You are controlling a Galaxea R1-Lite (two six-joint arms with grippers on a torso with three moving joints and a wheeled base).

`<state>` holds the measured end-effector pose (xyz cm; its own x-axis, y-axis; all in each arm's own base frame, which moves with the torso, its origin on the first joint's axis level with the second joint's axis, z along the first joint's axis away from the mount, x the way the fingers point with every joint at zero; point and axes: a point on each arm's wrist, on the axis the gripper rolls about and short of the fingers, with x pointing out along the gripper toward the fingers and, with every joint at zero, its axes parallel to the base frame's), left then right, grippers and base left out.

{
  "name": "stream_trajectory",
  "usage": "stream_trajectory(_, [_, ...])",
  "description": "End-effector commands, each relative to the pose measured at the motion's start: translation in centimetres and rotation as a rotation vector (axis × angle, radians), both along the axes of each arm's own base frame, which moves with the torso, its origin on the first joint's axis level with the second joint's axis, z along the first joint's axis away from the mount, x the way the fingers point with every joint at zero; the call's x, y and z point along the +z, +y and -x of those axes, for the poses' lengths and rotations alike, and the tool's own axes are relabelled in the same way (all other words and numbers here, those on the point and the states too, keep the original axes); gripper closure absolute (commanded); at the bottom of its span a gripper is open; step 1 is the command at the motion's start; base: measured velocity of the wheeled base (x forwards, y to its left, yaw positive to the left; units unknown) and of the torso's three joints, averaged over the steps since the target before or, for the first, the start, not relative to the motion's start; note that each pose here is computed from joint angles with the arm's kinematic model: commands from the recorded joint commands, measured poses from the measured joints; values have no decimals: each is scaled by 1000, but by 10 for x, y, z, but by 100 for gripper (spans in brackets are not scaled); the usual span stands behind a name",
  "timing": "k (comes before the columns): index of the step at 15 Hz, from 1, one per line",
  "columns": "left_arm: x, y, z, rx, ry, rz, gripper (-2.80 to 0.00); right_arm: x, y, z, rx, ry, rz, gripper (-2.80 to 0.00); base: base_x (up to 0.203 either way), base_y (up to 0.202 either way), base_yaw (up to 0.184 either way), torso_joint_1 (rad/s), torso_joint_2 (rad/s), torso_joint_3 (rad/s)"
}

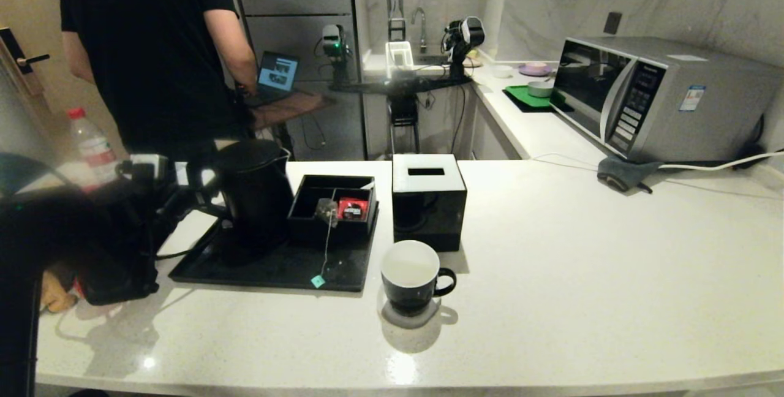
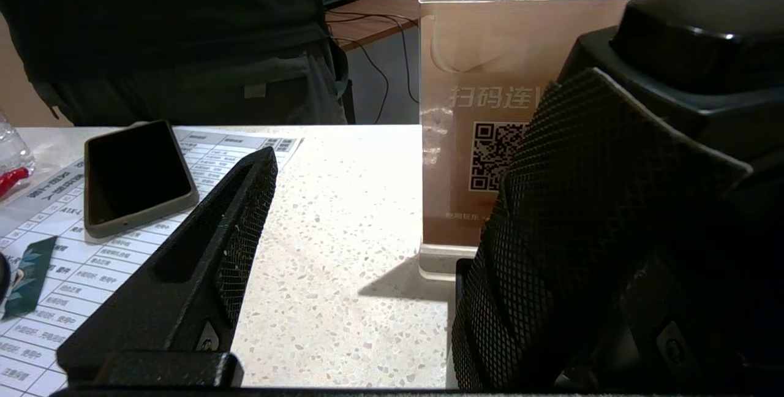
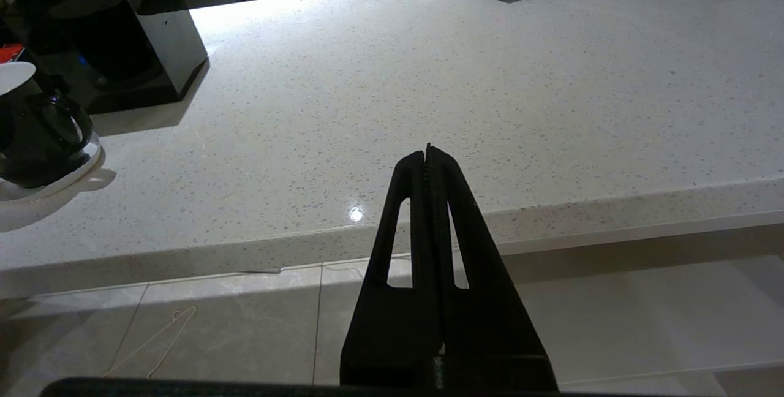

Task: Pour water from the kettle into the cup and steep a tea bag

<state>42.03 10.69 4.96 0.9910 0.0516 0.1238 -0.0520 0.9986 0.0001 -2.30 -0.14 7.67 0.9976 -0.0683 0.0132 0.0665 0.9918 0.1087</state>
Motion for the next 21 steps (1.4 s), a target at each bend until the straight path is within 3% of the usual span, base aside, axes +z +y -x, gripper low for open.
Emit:
stream_trajectory(1, [4, -2, -2, -7, -52, -14, -280, 0, 0, 0, -1, 1, -1, 0, 0, 0, 0, 0, 0, 0])
stream_trajectory(8, [4, -3, -7, -12, -68, -20, -280, 0, 0, 0, -1, 1, -1, 0, 0, 0, 0, 0, 0, 0])
stream_trajectory(9, [4, -2, -8, -12, -66, -21, 0, 0, 0, 0, -1, 1, -1, 0, 0, 0, 0, 0, 0, 0])
stream_trajectory(21, [4, 4, -6, 5, -66, -19, 0, 0, 0, 0, -1, 1, -1, 0, 0, 0, 0, 0, 0, 0])
